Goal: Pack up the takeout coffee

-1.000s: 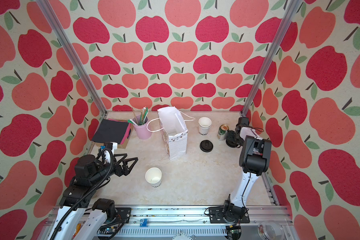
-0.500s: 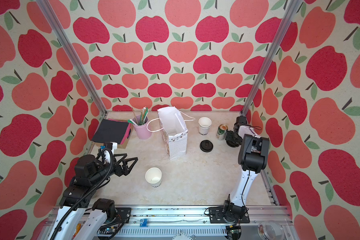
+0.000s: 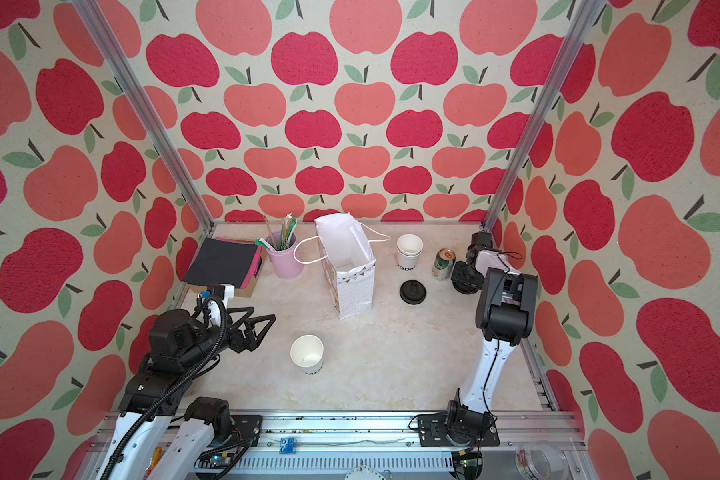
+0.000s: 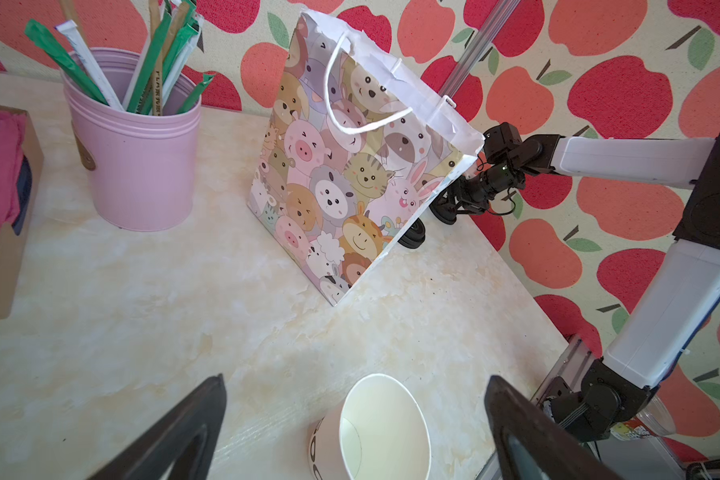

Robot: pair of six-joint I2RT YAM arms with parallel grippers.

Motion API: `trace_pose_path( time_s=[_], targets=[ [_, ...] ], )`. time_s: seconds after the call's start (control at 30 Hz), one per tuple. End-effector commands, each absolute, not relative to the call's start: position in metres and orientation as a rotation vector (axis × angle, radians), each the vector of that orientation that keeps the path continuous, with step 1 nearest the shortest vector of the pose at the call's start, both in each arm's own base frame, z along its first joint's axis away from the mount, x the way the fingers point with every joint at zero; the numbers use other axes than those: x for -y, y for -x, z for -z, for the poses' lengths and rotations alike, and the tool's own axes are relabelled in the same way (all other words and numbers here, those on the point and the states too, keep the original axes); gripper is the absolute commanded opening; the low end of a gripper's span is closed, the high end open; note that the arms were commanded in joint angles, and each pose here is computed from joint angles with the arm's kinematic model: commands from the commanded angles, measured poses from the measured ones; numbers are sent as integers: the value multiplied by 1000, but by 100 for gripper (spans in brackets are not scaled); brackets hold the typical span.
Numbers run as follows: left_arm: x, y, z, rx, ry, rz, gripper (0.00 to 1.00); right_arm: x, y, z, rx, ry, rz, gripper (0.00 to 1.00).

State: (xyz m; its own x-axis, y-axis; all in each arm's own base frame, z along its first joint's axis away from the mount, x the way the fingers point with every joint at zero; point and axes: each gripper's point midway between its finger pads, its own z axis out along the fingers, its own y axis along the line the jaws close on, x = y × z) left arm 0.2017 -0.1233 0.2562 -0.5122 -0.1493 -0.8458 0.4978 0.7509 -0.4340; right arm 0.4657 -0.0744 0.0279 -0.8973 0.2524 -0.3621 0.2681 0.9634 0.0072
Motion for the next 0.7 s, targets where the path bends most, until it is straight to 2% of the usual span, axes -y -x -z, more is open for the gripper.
trace_pose_path(
  time_s=[0.0, 0.33, 0.67],
  targets=[
    [125, -200, -258, -1932, -286, 830, 99, 71, -440, -19, -2812, -396, 78, 67],
    [125, -199, -259, -1925, -286, 829, 99, 62, -417, -80, -2661, -439, 15, 66],
    [125, -199, -260, -1920, -286, 831, 99, 29, -372, -162, -2472, -376, -115, 65]
  ],
)
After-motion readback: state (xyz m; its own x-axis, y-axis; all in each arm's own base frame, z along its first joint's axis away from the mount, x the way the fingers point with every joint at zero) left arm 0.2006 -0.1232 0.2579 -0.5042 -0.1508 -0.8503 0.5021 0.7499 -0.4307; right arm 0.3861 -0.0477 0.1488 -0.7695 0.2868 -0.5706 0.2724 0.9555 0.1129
